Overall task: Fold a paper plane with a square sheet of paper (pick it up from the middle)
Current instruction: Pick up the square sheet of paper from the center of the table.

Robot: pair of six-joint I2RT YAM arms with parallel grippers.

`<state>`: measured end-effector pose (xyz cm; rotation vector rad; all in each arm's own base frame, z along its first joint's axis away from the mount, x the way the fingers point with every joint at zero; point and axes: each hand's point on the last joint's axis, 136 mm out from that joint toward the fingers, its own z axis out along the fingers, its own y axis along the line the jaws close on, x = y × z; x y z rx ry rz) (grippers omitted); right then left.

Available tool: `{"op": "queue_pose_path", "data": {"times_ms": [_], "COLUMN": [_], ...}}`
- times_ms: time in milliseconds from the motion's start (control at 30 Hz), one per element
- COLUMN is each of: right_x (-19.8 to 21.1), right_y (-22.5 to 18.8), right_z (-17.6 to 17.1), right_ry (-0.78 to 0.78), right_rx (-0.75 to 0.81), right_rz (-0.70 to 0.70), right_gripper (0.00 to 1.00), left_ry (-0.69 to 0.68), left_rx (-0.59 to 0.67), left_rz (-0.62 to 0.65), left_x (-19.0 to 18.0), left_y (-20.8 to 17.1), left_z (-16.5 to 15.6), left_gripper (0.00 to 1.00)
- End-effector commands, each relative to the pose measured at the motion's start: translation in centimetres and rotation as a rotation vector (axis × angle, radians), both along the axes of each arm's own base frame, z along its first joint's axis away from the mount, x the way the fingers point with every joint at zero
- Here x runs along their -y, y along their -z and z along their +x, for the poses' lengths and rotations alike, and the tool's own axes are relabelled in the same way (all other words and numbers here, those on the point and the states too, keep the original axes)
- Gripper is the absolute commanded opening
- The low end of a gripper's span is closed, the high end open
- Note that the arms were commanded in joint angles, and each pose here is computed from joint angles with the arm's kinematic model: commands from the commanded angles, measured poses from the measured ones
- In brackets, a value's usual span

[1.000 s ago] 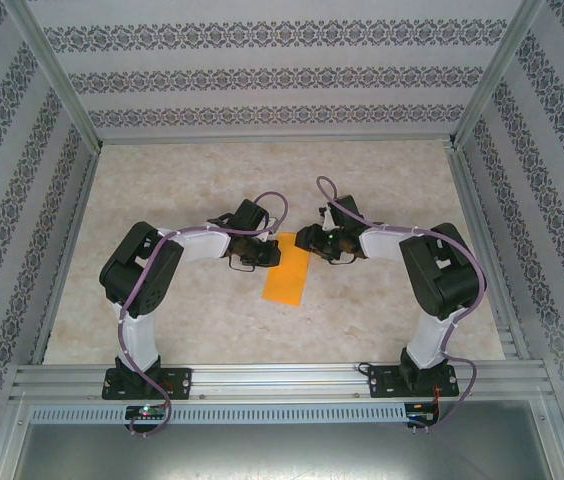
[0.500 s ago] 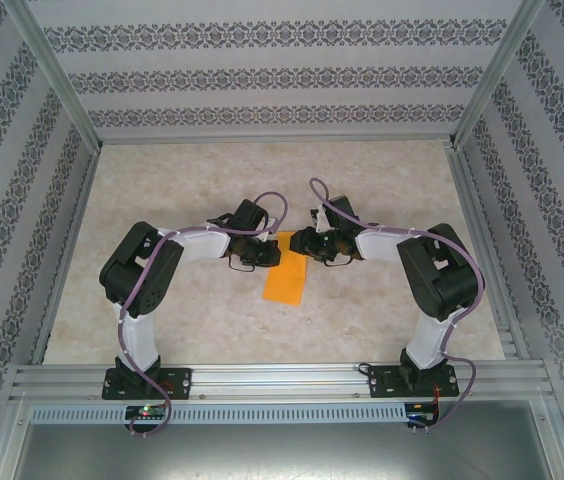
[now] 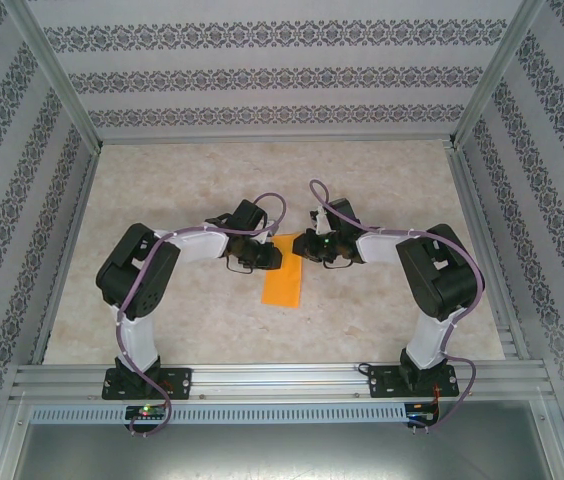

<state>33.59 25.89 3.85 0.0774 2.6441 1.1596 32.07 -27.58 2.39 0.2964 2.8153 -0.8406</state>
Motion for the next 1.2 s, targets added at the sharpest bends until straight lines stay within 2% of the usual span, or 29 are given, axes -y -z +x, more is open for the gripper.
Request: {"op": "queue_pose_path", "data": {"times_ms": [0, 167, 333, 500, 633, 833, 1033, 1167], "right_x": [0.0, -0.2, -0.4, -0.2, 0.1, 0.7, 0.9, 0.9], "right_y": [-1.6, -3.6, -6.9, -10.9, -13.4, -16.6, -18.6, -19.4], "right_z": [0.4, 0.7, 1.0, 1.5, 1.8, 2.5, 2.8, 2.6], "right_ry": [-0.005, 0.006, 0.022, 0.044, 0.059, 0.097, 0.117, 0.112], "right_rx": [0.049, 0.068, 0.098, 0.127, 0.144, 0.164, 0.166, 0.176], "right_rz": [0.044, 0.121, 0.228, 0.364, 0.421, 0.518, 0.615, 0.628], "right_gripper": [0.11, 0.06, 0.03, 0.02, 0.01, 0.01, 0.01, 0.0], "left_ry": [-0.012, -0.02, -0.052, -0.113, -0.127, -0.147, -0.156, -0.158], "left_rx": [-0.1, -0.032, 0.025, 0.052, 0.066, 0.075, 0.086, 0.097], "left_rz": [0.047, 0.019, 0.001, -0.126, -0.202, -0.283, -0.267, -0.261], "left_x": [-1.7, -1.7, -2.4, -2.7, -2.5, -2.5, -3.1, -3.2], "left_y": [0.1, -3.2, -6.1, -9.2, -11.4, -12.9, -12.7, -12.4], "left_z": [-2.5, -2.0, -1.8, -1.9, -2.5, -3.4, -3.8, -3.6], "left_gripper": [0.34, 0.52, 0.63, 0.66, 0.67, 0.69, 0.69, 0.69]}}
